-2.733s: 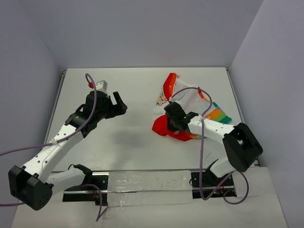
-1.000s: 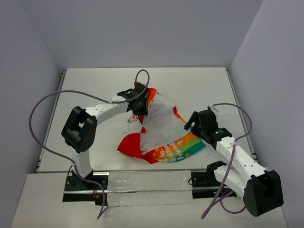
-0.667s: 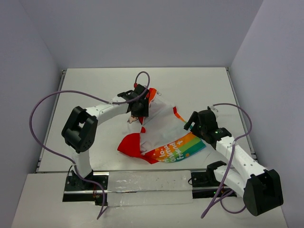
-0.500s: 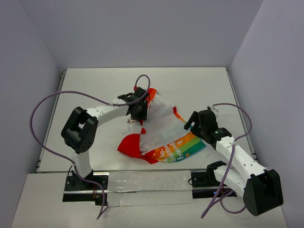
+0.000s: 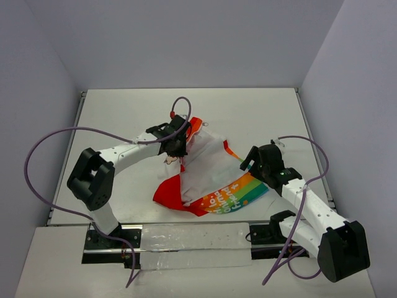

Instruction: Zip up the jacket

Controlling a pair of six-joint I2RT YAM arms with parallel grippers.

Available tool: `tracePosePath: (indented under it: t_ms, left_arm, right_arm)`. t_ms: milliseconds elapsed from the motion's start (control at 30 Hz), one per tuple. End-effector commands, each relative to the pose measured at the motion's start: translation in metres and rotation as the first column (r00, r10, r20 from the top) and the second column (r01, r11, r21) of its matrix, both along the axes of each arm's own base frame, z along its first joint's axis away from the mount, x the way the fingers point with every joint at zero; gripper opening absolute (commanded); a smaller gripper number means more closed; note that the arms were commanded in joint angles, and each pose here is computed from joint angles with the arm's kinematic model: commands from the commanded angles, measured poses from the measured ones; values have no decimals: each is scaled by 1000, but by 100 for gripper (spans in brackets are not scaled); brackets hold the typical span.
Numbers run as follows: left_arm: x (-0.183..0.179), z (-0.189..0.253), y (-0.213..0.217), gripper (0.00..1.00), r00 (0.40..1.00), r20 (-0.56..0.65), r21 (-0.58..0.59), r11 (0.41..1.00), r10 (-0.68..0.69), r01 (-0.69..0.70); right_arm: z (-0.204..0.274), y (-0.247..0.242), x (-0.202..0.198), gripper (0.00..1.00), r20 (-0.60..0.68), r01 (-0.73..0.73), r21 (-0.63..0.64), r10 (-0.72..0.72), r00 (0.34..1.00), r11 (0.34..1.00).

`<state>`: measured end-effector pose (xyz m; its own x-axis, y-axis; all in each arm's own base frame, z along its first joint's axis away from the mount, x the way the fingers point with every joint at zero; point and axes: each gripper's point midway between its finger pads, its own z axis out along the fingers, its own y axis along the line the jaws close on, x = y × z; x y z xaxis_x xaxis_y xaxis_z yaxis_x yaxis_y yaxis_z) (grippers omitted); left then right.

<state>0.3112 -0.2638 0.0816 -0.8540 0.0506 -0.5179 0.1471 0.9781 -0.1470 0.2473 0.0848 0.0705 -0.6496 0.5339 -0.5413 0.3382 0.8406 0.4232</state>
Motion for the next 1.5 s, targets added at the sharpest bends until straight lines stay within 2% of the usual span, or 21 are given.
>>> tracePosePath:
  t_ms: [0, 233, 433, 633, 867, 967, 1067, 1100, 1167, 1200, 1233, 1300, 1333, 1433, 1467]
  left_arm:
    - [1, 29, 1, 0, 998, 59, -29, 1000, -2, 3]
    - [-3, 41, 8, 0, 997, 73, -25, 1000, 16, -14]
    - [-5, 79, 22, 0, 987, 151, -79, 996, 56, -45]
    - [-5, 86, 21, 0, 982, 175, -115, 992, 63, -43]
    - [-4, 79, 16, 0, 987, 153, -115, 993, 52, -34]
    - [-4, 79, 16, 0, 987, 153, -119, 992, 54, -36]
    - [-4, 78, 15, 0, 987, 151, -118, 992, 58, -40]
    - [-3, 78, 16, 0, 987, 151, -118, 992, 59, -41]
    - [-3, 78, 15, 0, 987, 151, -116, 992, 61, -44]
    - [-2, 77, 15, 0, 987, 150, -114, 993, 62, -45]
    - [-2, 76, 15, 0, 987, 148, -112, 993, 60, -44]
    - [0, 72, 14, 0, 987, 150, -110, 993, 61, -44]
    - [1, 68, 15, 0, 987, 147, -105, 993, 62, -47]
    - [3, 58, 15, 0, 989, 129, -95, 994, 68, -56]
    - [3, 55, 15, 0, 990, 123, -89, 994, 68, -57]
  right_arm:
    - [-1, -1, 5, 89, 21, 19, 6, -20, 1000, 1000]
    - [0, -5, 3, 89, 17, 34, -4, -34, 999, 999]
    - [2, -34, 2, 91, 7, 107, -106, -106, 994, 989]
    - [-6, -34, 6, 91, -28, 90, -67, -92, 995, 994]
    - [-17, -22, 7, 75, -44, 27, -43, -28, 999, 999]
    - [-25, -16, 4, 55, -60, 3, -27, -4, 998, 1000]
    - [-33, -12, 3, 51, -79, -8, -20, 6, 997, 1000]
    - [-35, -11, 3, 54, -82, -10, -20, 9, 997, 1000]
    - [-42, -8, 1, 69, -106, -27, -23, 24, 994, 999]
    - [-45, -6, 1, 74, -115, -36, -24, 33, 993, 999]
    - [-46, -5, 0, 74, -124, -40, -24, 37, 992, 999]
    - [-44, -4, 1, 66, -117, -45, -24, 42, 992, 999]
    - [-41, -4, 2, 54, -103, -40, -26, 37, 994, 999]
    - [-25, -10, 8, 8, -58, -10, -49, 7, 998, 999]
    - [-16, -12, 11, 1, -31, 0, -55, -2, 1000, 998]
